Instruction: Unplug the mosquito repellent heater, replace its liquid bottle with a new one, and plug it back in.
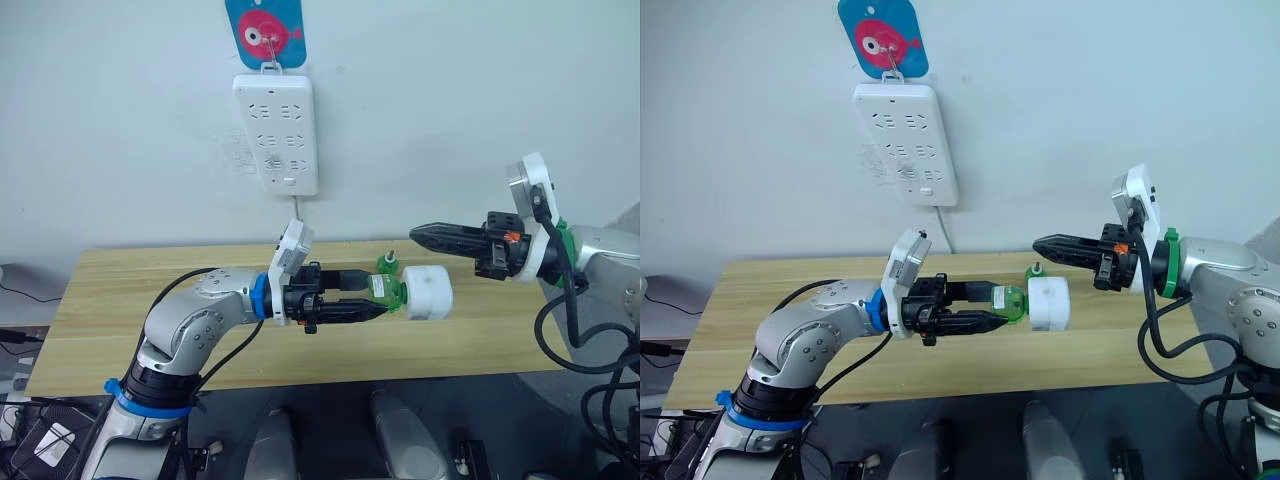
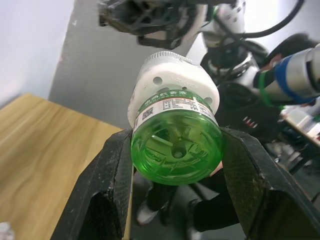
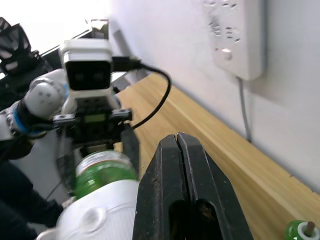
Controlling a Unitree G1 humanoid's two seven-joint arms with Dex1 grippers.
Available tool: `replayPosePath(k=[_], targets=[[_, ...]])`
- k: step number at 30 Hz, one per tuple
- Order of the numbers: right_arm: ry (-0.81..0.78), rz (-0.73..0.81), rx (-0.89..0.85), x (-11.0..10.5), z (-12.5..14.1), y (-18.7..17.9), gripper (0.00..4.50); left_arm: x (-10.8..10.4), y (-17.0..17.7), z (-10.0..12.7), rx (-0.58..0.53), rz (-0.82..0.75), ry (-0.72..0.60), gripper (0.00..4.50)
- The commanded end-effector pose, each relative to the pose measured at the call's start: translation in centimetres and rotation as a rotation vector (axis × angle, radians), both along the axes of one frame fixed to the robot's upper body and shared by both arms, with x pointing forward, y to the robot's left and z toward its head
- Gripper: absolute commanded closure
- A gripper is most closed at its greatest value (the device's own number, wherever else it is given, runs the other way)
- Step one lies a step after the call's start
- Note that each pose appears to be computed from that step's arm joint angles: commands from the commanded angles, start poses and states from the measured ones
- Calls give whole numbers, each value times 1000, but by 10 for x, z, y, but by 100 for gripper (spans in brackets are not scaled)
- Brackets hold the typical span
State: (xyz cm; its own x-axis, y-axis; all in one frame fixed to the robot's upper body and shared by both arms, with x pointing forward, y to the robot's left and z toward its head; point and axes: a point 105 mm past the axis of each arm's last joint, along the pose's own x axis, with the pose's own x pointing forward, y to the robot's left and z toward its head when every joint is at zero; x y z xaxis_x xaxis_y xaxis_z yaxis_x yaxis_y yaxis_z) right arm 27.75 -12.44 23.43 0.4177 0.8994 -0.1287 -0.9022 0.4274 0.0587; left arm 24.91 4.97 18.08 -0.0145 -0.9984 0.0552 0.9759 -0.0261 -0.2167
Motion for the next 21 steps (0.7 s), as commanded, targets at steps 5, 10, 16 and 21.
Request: replayPosePath(k=[5,10,16,21], targets=[[84,58,-185,-20,-48,-4,450,0,3,25,-88,3,20,221],[126,180,-148,-44,-41,4,450,3,6,18,-49,27,0,221],[160,258,-103,-61,-27,10,450,15,6,8,-9,98,-75,221],[173,239,-44,-57,-17,11,450,15,4,1,38,93,-186,221]])
